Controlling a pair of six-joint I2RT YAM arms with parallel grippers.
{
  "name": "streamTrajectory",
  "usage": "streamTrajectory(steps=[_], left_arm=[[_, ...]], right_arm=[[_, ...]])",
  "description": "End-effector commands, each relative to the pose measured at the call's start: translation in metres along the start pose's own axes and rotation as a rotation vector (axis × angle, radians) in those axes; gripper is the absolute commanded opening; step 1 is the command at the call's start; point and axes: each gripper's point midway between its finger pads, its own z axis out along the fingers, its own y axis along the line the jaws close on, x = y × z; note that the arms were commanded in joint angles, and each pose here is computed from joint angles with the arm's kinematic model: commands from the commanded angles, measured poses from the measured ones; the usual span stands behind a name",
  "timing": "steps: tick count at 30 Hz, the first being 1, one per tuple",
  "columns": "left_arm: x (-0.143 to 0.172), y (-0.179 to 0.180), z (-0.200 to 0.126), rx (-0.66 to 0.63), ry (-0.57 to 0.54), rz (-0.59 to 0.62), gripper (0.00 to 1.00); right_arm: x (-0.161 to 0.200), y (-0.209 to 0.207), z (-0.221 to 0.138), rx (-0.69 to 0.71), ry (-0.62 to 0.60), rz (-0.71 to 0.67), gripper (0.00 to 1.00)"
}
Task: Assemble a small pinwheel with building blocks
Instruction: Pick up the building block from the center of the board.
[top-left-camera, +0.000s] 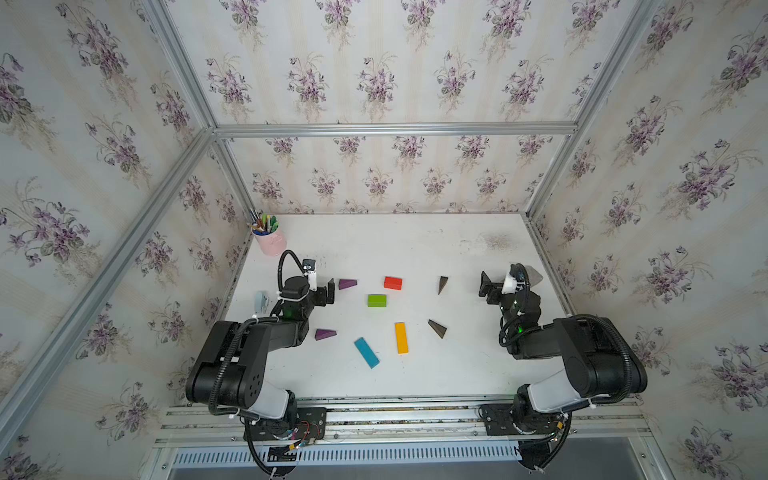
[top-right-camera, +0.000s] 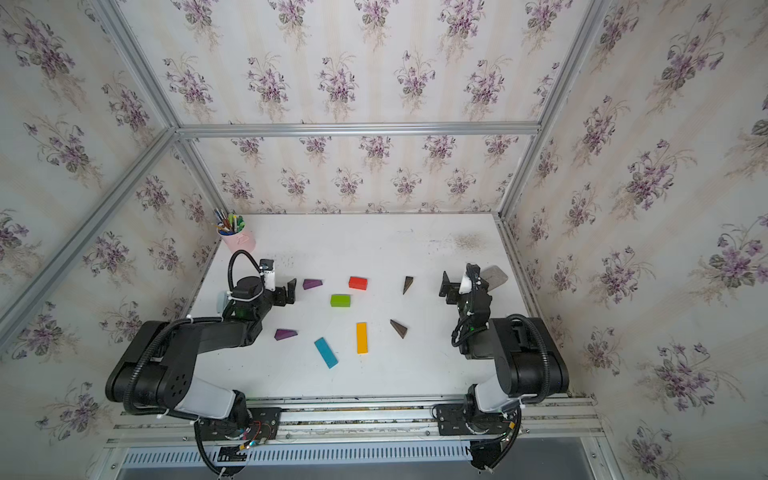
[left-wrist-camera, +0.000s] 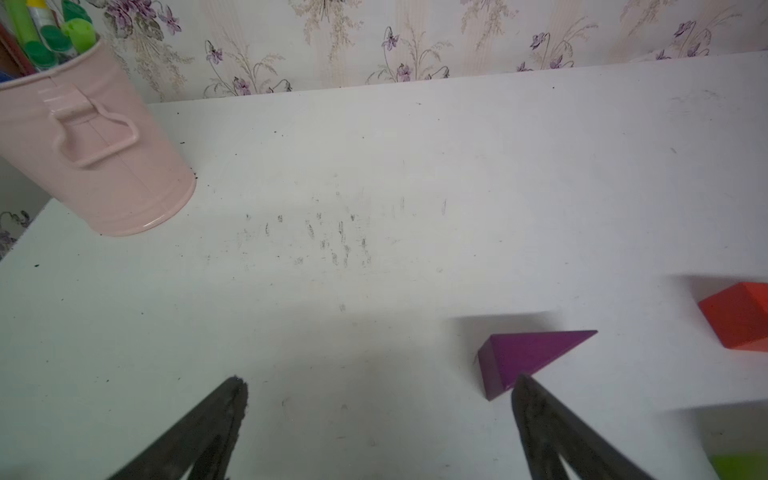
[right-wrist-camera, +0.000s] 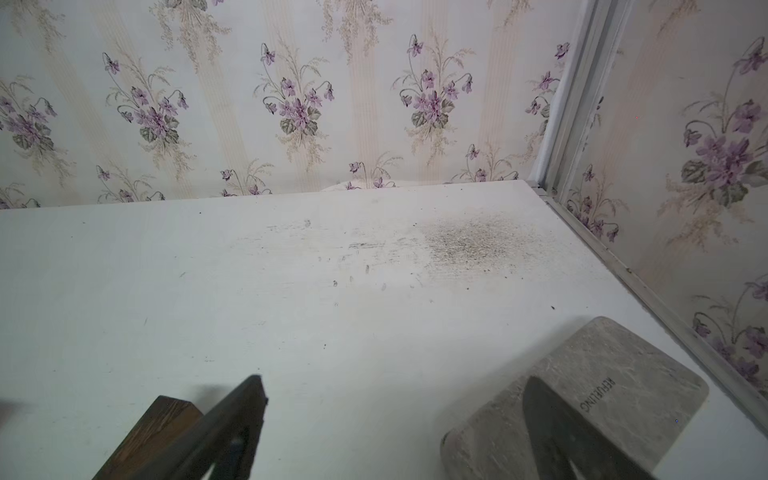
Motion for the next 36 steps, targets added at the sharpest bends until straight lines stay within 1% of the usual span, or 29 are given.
streamTrajectory(steps=[1,10,24,28,31,32,34,35,36], left_arm=[[-0.007,0.000,0.000,0.003,-0.024,0.005,1.00],[-0.008,0.004,0.002,0.004,-0.020,-0.017,1.00],[-0.007,0.005,0.001,0.003,-0.021,-0.018,1.00],[-0.009,0.013,0.000,-0.048,-0.026,-0.039,1.00],[-0.019,0.028,-0.013,-0.136,-0.047,-0.069,1.00],[-0.029,0.034,-0.024,-0.178,-0.073,-0.081,1.00],[-0.044,0.043,-0.044,-0.296,-0.077,-0.080,1.00],[-0.052,0.041,-0.051,-0.313,-0.077,-0.086,1.00],[-0.066,0.028,-0.057,-0.283,-0.087,-0.087,1.00]], right_arm=[[-0.003,-0.001,0.001,0.010,-0.011,-0.007,1.00],[-0.003,-0.002,0.001,0.001,-0.012,0.000,1.00],[-0.003,-0.002,0.001,0.002,-0.011,-0.001,1.00],[-0.003,-0.002,0.000,0.000,-0.014,-0.001,1.00],[-0.015,0.001,0.001,-0.005,-0.013,-0.007,0.97],[-0.018,-0.003,0.004,0.023,0.004,0.002,0.97],[-0.028,-0.011,0.008,0.084,0.077,0.045,0.97],[-0.034,-0.010,0.009,0.092,0.107,0.072,0.97],[-0.041,-0.004,0.009,0.080,0.132,0.091,0.97]])
